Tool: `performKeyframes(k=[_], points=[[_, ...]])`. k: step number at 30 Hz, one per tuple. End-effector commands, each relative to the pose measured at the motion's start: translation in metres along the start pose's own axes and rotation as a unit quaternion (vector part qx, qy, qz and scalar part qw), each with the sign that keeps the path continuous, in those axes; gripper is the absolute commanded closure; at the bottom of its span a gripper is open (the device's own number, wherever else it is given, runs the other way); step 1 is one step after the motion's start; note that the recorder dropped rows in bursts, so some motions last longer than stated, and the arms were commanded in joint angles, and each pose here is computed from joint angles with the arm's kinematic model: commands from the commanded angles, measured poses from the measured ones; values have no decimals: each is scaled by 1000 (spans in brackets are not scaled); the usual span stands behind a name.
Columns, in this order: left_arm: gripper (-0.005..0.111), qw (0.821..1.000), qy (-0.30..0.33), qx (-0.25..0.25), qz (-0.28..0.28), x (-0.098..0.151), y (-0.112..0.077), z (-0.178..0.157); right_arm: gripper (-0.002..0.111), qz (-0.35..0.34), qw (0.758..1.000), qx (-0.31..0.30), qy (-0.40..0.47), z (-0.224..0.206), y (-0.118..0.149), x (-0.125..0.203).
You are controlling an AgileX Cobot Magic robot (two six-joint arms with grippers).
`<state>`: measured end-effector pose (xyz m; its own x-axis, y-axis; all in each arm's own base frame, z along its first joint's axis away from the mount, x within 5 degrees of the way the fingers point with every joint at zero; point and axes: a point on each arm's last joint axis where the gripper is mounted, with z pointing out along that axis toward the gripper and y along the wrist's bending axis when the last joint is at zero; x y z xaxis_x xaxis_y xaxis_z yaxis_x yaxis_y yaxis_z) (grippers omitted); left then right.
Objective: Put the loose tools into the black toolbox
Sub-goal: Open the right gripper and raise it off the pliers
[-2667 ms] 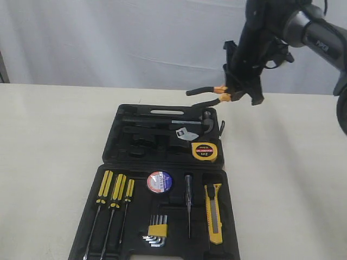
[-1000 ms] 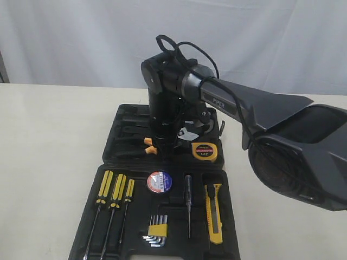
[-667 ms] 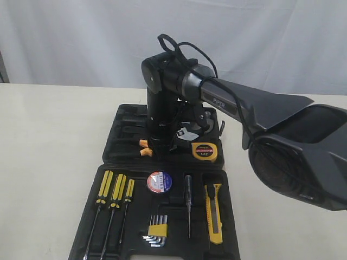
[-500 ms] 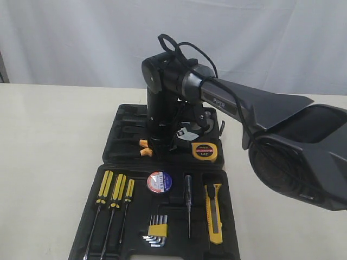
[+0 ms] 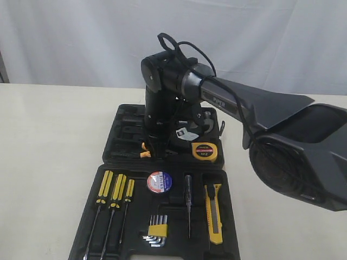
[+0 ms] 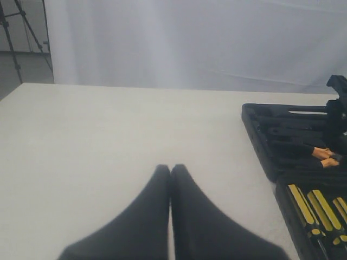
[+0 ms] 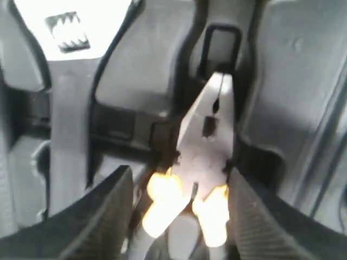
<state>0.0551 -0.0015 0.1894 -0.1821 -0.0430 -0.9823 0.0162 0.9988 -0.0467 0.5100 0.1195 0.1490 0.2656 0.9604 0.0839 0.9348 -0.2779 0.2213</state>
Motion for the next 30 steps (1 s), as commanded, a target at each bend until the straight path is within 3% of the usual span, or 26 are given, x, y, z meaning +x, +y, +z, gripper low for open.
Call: performKeyframes(k=[1, 4, 6, 9, 10, 12, 15, 17, 19, 22, 27, 30], points=[[107, 1000, 0, 1, -1, 1, 0, 0, 56, -3, 999, -25, 31, -14, 5, 6], [107, 1000, 0, 1, -1, 1, 0, 0, 59, -33, 999, -22, 32, -18, 4, 6], [107, 1000, 0, 1, -1, 1, 0, 0, 74, -48, 999, 3, 19, -25, 0, 3], [107, 1000, 0, 1, -2, 1, 0, 0, 109, -94, 995, 2, 19, -32, -1, 2], [107, 1000, 0, 1, -2, 1, 0, 0, 109, -142, 990, 0, 19, -33, 0, 3], [107, 1000, 0, 1, -2, 1, 0, 0, 109, -272, 962, -5, 20, -35, 0, 3], [107, 1000, 0, 1, -2, 1, 0, 0, 109, -453, 891, -17, 16, -43, 1, 2], [107, 1000, 0, 1, -2, 1, 0, 0, 109, -506, 862, -27, 8, -54, 3, 1], [107, 1000, 0, 1, -2, 1, 0, 0, 109, -574, 818, -42, -11, -69, 5, -1], [107, 1000, 0, 1, -2, 1, 0, 0, 109, -684, 726, -59, -23, -91, 6, -2], [107, 1000, 0, 1, -2, 1, 0, 0, 109, -754, 651, -77, -37, -114, 7, -2], [107, 1000, 0, 1, -2, 1, 0, 0, 109, -757, 648, -77, -42, -115, 7, -3]])
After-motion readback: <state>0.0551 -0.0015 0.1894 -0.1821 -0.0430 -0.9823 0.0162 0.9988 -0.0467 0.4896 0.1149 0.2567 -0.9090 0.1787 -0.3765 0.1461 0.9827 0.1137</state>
